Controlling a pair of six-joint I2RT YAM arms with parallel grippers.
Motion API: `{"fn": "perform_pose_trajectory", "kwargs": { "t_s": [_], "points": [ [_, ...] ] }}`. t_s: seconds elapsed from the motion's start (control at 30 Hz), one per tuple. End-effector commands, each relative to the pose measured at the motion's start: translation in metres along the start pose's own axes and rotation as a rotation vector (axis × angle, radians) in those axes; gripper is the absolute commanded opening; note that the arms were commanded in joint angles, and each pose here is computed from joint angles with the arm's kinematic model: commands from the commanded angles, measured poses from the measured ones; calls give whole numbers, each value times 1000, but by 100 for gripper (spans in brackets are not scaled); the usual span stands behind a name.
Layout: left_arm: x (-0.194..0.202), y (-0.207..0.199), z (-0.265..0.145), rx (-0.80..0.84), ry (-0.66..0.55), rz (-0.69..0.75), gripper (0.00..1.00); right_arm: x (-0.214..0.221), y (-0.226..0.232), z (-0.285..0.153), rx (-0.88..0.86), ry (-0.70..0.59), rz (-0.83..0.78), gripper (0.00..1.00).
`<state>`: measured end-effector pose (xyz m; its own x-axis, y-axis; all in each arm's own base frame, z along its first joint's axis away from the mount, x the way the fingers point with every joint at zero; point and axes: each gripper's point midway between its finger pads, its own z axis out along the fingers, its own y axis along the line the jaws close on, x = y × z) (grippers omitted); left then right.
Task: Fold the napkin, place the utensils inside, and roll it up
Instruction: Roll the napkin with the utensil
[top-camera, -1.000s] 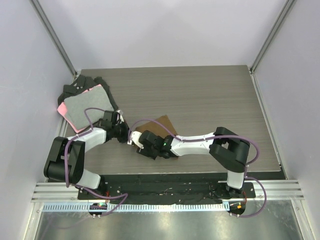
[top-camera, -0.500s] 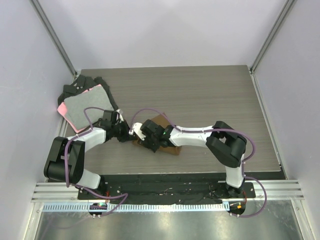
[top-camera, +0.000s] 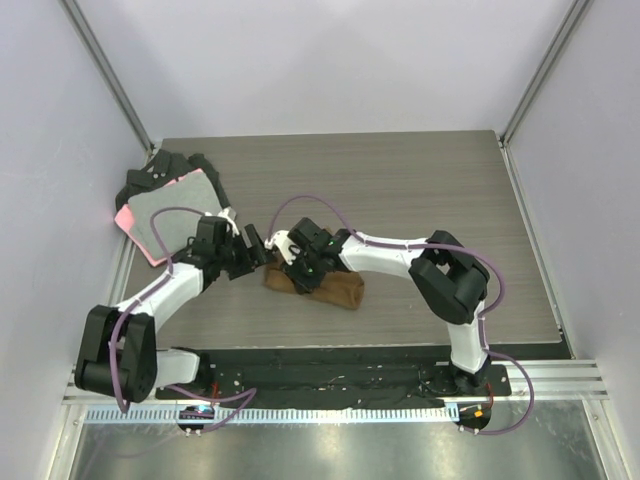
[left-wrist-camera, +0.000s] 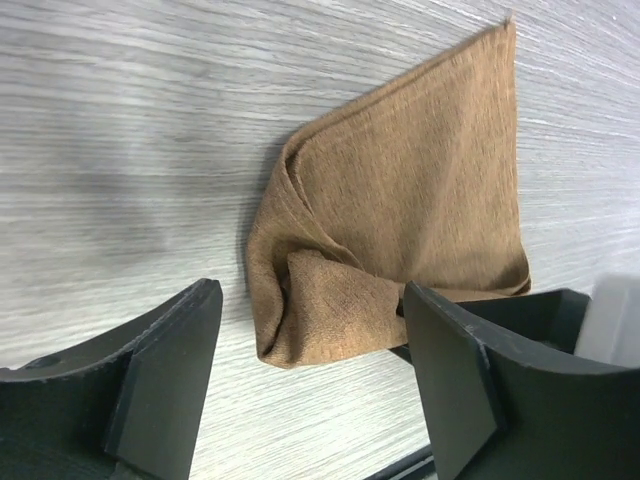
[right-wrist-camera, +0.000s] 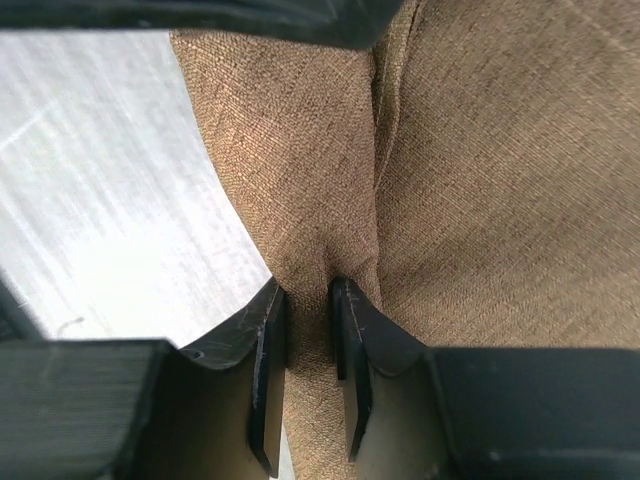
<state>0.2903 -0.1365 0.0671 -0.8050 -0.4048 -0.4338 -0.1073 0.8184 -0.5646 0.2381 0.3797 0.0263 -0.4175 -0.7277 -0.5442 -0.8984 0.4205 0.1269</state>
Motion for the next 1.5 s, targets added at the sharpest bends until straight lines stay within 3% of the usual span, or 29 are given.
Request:
{"fn": "perform_pose_trajectory", "kwargs": {
  "t_s": [0.0, 0.2, 0.4, 0.6, 0.7, 0.87, 0.9, 0.97, 1.0, 1.1, 1.2, 1.47],
  "points": [
    [5, 12, -2, -34, -8, 6, 78, 35, 34, -1, -174, 174, 92, 27],
    [27, 10, 14, 24, 81, -59, 72, 31, 27, -1, -164, 185, 112, 27],
    [52, 14, 19, 42, 177, -106, 53, 32, 18, 5, -146, 189, 139, 27],
    [64, 15, 22, 64, 214, -140, 12, 15, 13, -2, -125, 143, 121, 34],
    [69, 16, 22, 63, 233, -151, 1, 0, 6, -15, -77, 97, 98, 40],
    [66, 18, 22, 40, 239, -131, 0, -14, 3, -39, 6, 6, 53, 58],
    [68, 21, 21, 24, 254, -128, 0, -33, 5, -55, 38, -85, 14, 62],
    [66, 19, 22, 29, 253, -127, 0, -21, 6, -57, 135, -106, -68, 64],
    [66, 19, 22, 24, 254, -125, 0, -41, 7, -72, 183, -208, -103, 66],
    [62, 22, 22, 2, 248, -114, 0, -31, 6, -68, 234, -210, -172, 70],
    [60, 19, 22, 7, 243, -116, 0, -20, 5, -50, 221, -136, -212, 70],
    [53, 16, 19, 8, 231, -97, 0, -12, 9, -25, 181, -111, -229, 69]
  ]
}}
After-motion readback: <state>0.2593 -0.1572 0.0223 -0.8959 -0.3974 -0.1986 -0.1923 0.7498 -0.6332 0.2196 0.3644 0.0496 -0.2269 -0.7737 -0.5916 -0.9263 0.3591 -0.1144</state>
